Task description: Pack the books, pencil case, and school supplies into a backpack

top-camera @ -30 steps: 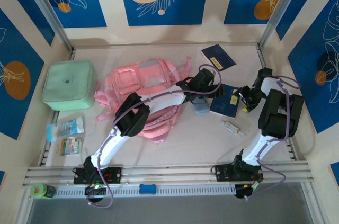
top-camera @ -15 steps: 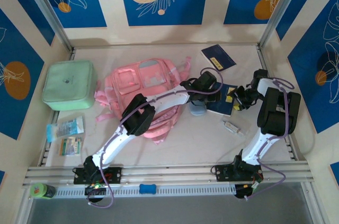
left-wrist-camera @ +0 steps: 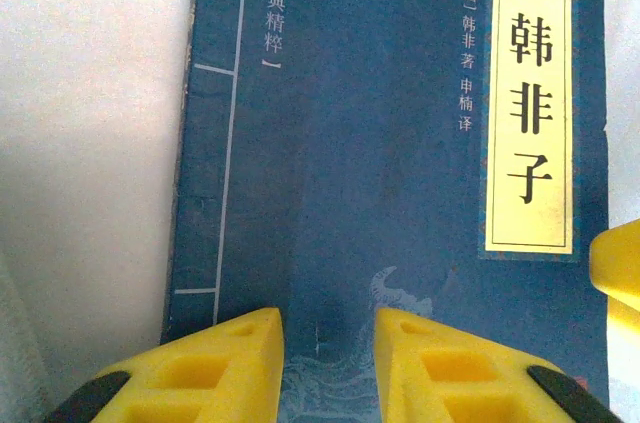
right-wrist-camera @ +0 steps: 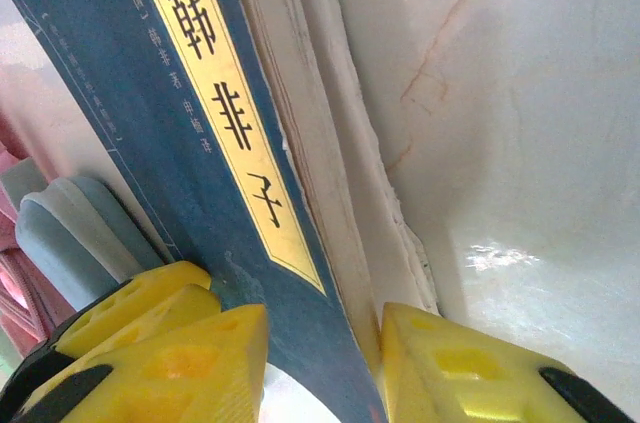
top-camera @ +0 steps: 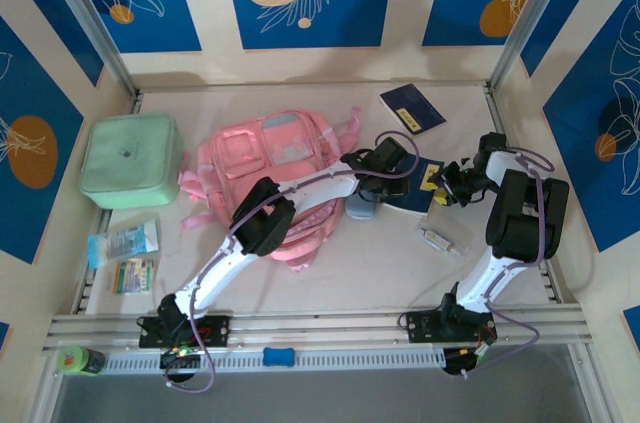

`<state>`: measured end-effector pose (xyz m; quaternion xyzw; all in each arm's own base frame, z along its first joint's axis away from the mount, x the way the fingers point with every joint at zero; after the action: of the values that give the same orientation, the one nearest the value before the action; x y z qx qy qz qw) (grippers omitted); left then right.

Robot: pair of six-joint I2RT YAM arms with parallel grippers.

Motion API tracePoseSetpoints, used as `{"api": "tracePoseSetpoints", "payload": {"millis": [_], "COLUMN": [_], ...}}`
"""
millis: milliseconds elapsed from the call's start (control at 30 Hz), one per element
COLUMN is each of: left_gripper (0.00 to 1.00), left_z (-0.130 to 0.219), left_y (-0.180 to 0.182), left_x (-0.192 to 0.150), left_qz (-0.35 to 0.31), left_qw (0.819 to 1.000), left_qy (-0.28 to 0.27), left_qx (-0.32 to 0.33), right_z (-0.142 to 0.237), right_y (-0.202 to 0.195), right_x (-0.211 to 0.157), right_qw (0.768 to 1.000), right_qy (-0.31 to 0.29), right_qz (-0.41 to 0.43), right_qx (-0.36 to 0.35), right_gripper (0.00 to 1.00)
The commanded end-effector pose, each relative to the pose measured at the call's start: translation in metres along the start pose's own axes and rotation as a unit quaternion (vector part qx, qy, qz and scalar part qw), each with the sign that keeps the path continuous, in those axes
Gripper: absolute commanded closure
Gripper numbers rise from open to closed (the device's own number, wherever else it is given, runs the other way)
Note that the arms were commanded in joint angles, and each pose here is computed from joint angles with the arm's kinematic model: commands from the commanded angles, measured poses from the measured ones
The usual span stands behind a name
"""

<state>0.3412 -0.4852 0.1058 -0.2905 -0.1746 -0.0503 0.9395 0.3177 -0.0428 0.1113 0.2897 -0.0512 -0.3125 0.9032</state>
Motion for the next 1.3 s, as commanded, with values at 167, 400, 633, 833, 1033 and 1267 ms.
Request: {"api": "tracePoseSetpoints", "payload": {"millis": [167,400,633,833,1033,1267], "left_gripper": [0.71,0.72,0.72,0.72,0.72,0.72], "left_z": [-0.013,-0.015,-0.016,-0.016,-0.015,-0.014], "left_y": [0.017,0.017,0.018,0.019,0.017,0.016], "left_x": [-0.008,-0.009,-0.011,-0.011,-0.01,-0.009], "left_qz": [0.009,0.012,0.011,0.012,0.012,0.013], "left_qw": [0.999,0.999,0.999,0.999,0.999,0.999], "left_qy": [0.019,0.021,0.024,0.024,0.021,0.019], "left_qx": [0.035,0.031,0.035,0.036,0.032,0.027], "right_z": [-0.006,-0.026,-0.009,-0.003,0.012,0.011], "right_y": [-0.011,-0.005,0.015,0.022,0.028,0.026], "right_x": [-0.003,-0.001,-0.003,-0.003,-0.005,-0.003], "right_qw": [0.997,0.997,0.999,0.999,0.997,0.998], "right_qy": [-0.006,0.022,0.006,0.01,-0.017,-0.009], "right_qz": [0.008,0.01,0.035,0.042,0.07,0.059], "right_qx": [-0.074,-0.074,-0.035,-0.021,-0.024,0.004], "right_gripper": [0.59,0.52,0.59,0.64,0.71,0.74]}}
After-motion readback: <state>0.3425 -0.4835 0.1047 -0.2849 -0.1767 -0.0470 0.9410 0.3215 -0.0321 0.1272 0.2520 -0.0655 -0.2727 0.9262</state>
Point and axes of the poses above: each hand's point on the last joint's axis, 136 mm out from that joint toward the fingers, its own z axis back along the fingers, its own y axis along the line the jaws close on, x = y × z, the point moved 8 cm from there along z, back along the fingers, and after that the axes turned 6 degrees about z, right-handed, at the moved point
